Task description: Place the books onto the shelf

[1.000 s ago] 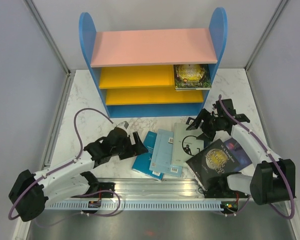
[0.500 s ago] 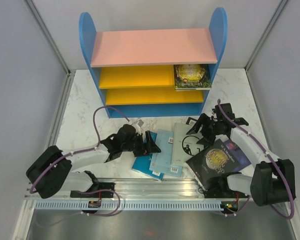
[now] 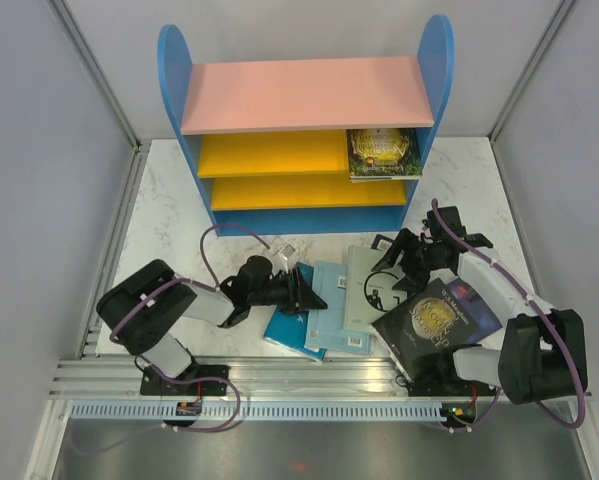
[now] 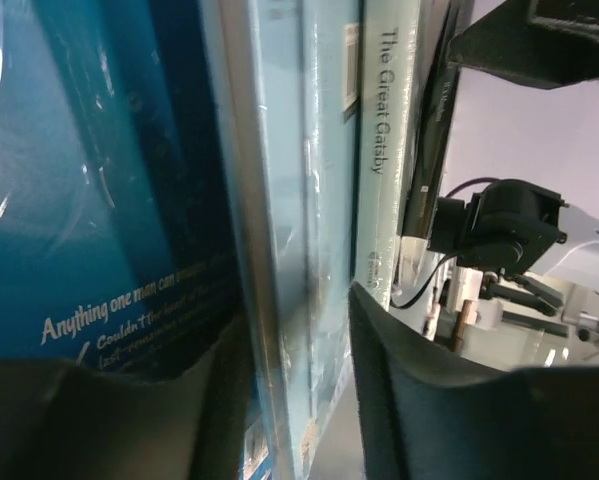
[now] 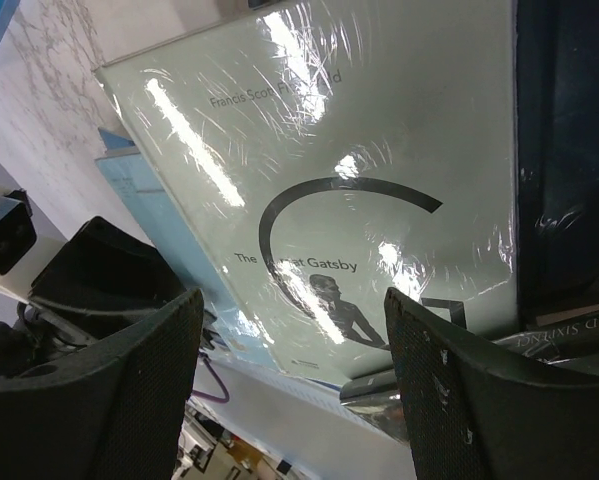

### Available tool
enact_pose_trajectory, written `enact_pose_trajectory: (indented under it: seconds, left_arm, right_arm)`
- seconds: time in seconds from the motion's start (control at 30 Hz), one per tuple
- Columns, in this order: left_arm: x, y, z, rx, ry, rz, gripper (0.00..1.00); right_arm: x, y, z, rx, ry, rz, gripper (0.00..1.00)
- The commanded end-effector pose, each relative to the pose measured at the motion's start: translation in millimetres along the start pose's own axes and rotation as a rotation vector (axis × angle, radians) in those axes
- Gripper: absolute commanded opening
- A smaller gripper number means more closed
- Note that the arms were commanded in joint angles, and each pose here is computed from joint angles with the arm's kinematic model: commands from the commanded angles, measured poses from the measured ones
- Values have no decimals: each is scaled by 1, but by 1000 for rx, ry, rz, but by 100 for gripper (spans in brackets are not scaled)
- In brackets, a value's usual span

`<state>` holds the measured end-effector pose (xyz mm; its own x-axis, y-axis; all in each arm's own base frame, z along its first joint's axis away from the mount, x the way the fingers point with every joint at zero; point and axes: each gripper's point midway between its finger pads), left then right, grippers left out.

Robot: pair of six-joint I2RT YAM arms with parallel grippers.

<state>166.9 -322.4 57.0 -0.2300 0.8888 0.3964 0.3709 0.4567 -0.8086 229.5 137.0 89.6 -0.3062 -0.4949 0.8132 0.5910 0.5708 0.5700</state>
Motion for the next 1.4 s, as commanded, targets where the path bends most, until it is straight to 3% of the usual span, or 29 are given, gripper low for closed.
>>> enact_pose_trajectory:
  seconds: [0.0,0.13,0.2,0.37,0.57,0.83,1.07,1.37]
  left_arm:
    - [-2,-3,18,39,64,58,44]
    - [-4,-22,9,52,46,150,21]
    - [-3,-27,7,62,44,172,3]
    - [15,-35,-10,72,14,138,2]
    - [56,-21,-24,27,-28,-85,2]
    - [121,-69,-74,0,-224,-136,2]
    - [152,-125,-117,35,-377,-62,2]
    - [173,-169,-144,88,-478,46,2]
  right_arm:
    - [-2,1,-5,21,-18,3,77]
    - [-4,-2,-5,24,-18,9,77]
    - [-4,-3,-5,25,-17,8,77]
    - [10,13,-2,49,-31,-51,76]
    - [43,50,-2,90,-79,-160,77]
    - [69,80,32,60,-25,-385,80]
    - [77,102,85,59,76,-563,82]
    - [105,128,108,75,116,-690,83]
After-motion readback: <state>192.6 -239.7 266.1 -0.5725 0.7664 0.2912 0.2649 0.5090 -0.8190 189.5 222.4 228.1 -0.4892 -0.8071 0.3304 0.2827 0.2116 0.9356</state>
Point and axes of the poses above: each gripper's point midway between its finger pads, its own x axis back along the fingers, its own y axis along the line the jaws close on, z = x × y, and after that the axes turned 13 degrees about -x, right-handed
